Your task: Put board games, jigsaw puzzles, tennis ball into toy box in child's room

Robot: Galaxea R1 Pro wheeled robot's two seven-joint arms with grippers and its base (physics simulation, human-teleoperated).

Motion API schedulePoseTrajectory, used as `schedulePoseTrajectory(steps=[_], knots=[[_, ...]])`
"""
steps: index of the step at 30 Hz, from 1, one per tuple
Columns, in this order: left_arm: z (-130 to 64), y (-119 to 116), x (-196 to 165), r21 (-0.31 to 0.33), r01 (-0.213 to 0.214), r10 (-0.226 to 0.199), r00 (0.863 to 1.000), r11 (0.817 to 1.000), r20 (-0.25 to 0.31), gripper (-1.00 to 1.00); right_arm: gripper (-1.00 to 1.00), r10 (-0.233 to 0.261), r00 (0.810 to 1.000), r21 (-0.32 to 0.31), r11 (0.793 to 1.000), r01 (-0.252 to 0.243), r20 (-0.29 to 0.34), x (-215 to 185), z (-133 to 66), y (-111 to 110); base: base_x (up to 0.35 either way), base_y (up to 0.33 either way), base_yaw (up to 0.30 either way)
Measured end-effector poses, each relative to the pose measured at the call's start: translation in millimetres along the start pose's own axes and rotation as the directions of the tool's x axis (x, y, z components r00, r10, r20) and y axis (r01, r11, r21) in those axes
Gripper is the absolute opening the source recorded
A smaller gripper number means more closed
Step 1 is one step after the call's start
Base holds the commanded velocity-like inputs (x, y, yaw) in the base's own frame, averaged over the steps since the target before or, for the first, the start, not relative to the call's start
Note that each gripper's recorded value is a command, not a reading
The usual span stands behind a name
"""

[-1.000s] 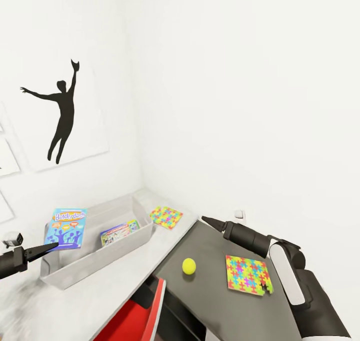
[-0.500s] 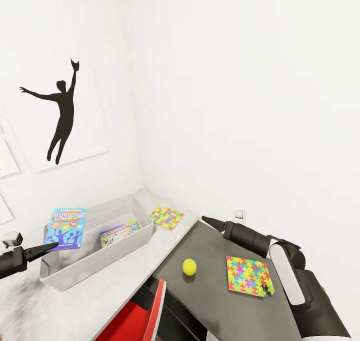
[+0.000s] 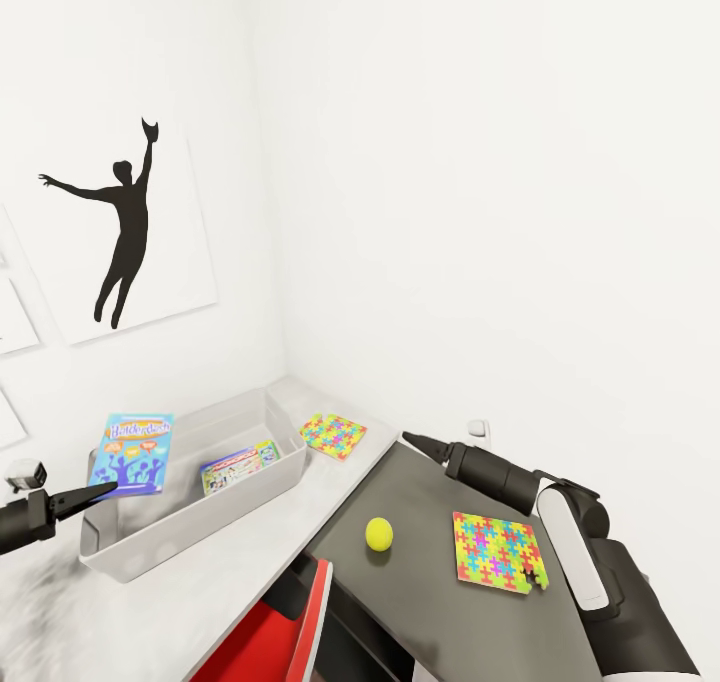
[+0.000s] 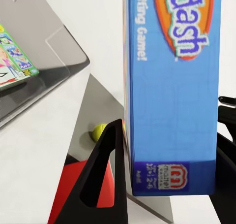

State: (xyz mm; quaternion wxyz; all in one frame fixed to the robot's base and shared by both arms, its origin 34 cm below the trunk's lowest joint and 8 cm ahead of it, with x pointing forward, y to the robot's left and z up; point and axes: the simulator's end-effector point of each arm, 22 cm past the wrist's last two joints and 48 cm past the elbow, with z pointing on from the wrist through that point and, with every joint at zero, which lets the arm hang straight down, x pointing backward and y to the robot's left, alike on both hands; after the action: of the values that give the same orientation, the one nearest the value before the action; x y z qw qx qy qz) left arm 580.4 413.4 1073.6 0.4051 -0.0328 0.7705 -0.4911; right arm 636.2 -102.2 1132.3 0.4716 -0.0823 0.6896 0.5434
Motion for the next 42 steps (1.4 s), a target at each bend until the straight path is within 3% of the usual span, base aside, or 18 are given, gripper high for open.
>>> schedulePoseTrajectory(steps=[6,9,13,18,21,24,26,28,32,42], knots=[[0.8,-3.1,-9.1,-0.001,0.026,-0.026,1.000,1.000,0.003,-1.00,1.00,-0.018,1.000,0.000,1.000,0.018,0.019,-4.0,0.6,0.4,0.000,0.000,0.000],[5.9,-12.3,-28.3,0.010,0.012,-0.012,1.000,1.000,0.018,-1.00,1.00,-0.020,1.000,0.004,1.000,0.020,0.022,-4.6,0.3,-0.9,0.000,0.000,0.000],[15.0,-6.7,-47.0,-0.036,0.002,-0.001,1.000,0.999,0.022,-1.00,1.00,-0.020,1.000,0.005,1.000,0.020,0.023,-4.8,0.2,-1.1,0.000,0.000,0.000],[29.1,12.5,-70.6,-0.100,0.040,-0.037,0.999,0.994,0.035,-1.00,1.00,-0.021,1.000,0.006,1.000,0.021,0.022,-4.8,0.2,-1.2,0.000,0.000,0.000],[38.4,37.7,-80.6,-0.186,0.084,-0.079,0.996,0.979,0.035,-1.00,1.00,-0.022,1.000,0.006,1.000,0.022,0.022,-4.8,0.2,-1.4,0.000,0.000,0.000],[47.4,70.5,-82.1,-0.303,0.137,-0.134,0.990,0.943,0.033,-1.00,1.00,-0.024,0.999,0.009,1.000,0.024,0.021,-4.9,-0.2,-2.1,0.000,0.000,0.000],[51.2,78.6,-80.2,-0.332,0.156,-0.153,0.988,0.930,0.034,-1.00,1.00,-0.025,0.999,0.010,1.000,0.025,0.021,-5.0,-0.6,-2.3,0.000,0.000,0.000],[59.1,92.9,-74.3,-0.395,0.166,-0.170,0.985,0.904,0.025,-1.00,1.00,-0.026,0.999,0.011,1.000,0.026,0.020,-5.1,-1.1,-2.9,0.000,0.000,0.000],[72.1,101.4,-65.7,-0.435,0.177,-0.189,0.982,0.883,0.016,-1.00,1.00,-0.027,0.999,0.013,1.000,0.027,0.020,-5.5,-1.9,-3.5,0.000,0.000,0.000],[78.2,111.0,-57.7,-0.467,0.176,-0.197,0.980,0.867,0.003,-1.00,1.00,-0.021,1.000,0.020,1.000,0.020,0.019,-4.5,-3.1,-8.9,0.000,0.000,0.000]])
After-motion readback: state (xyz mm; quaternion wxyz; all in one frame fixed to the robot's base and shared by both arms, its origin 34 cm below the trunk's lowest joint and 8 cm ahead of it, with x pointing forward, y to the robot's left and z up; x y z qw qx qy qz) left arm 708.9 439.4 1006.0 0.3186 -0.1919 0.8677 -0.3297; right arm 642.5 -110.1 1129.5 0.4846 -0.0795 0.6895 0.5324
